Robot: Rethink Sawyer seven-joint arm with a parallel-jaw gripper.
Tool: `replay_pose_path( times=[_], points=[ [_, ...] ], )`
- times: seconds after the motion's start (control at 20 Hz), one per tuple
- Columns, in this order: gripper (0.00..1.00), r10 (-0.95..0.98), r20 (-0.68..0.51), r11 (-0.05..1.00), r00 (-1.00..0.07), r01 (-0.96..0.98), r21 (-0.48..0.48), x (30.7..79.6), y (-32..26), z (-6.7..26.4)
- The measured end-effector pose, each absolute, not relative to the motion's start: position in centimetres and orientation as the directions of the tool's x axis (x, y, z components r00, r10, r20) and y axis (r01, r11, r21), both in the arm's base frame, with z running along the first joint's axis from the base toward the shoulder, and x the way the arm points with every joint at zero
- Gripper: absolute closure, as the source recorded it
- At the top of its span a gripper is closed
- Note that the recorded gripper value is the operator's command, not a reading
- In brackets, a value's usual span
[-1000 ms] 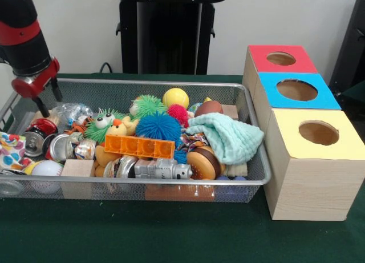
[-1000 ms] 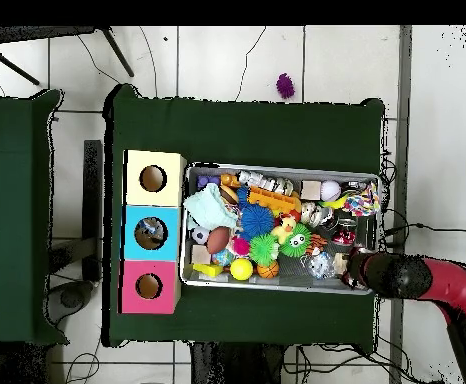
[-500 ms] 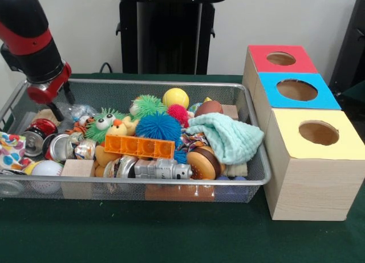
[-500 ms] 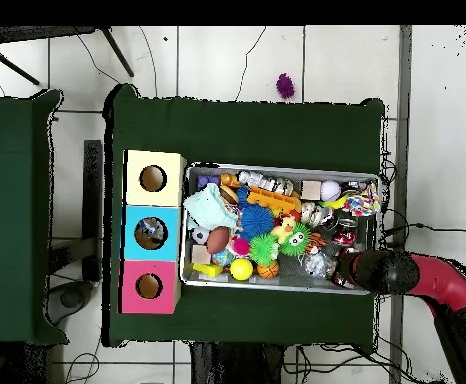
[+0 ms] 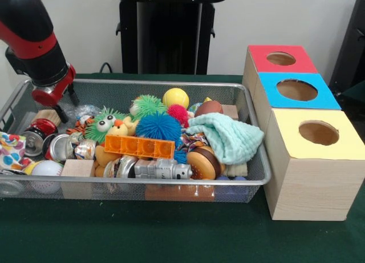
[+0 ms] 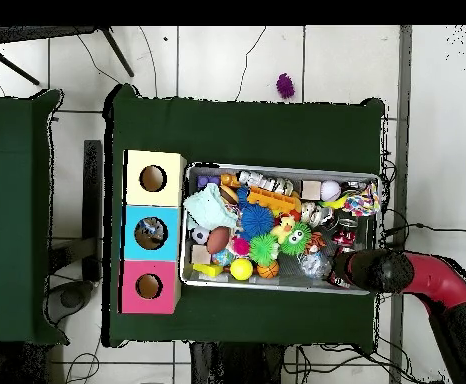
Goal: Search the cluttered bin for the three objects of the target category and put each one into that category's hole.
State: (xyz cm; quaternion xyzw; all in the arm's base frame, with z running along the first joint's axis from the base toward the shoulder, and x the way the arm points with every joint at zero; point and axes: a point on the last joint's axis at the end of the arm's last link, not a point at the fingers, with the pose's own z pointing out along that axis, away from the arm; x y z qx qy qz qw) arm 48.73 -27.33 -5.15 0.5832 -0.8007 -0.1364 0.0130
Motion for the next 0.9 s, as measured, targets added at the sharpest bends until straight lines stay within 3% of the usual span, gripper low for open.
replay_pose_path(
  times=[0.9],
  points=[
    [0.00,-0.927,-0.162,0.297,-0.339,-0.925,0.237,48.8,-27.1,-6.4]
  ],
)
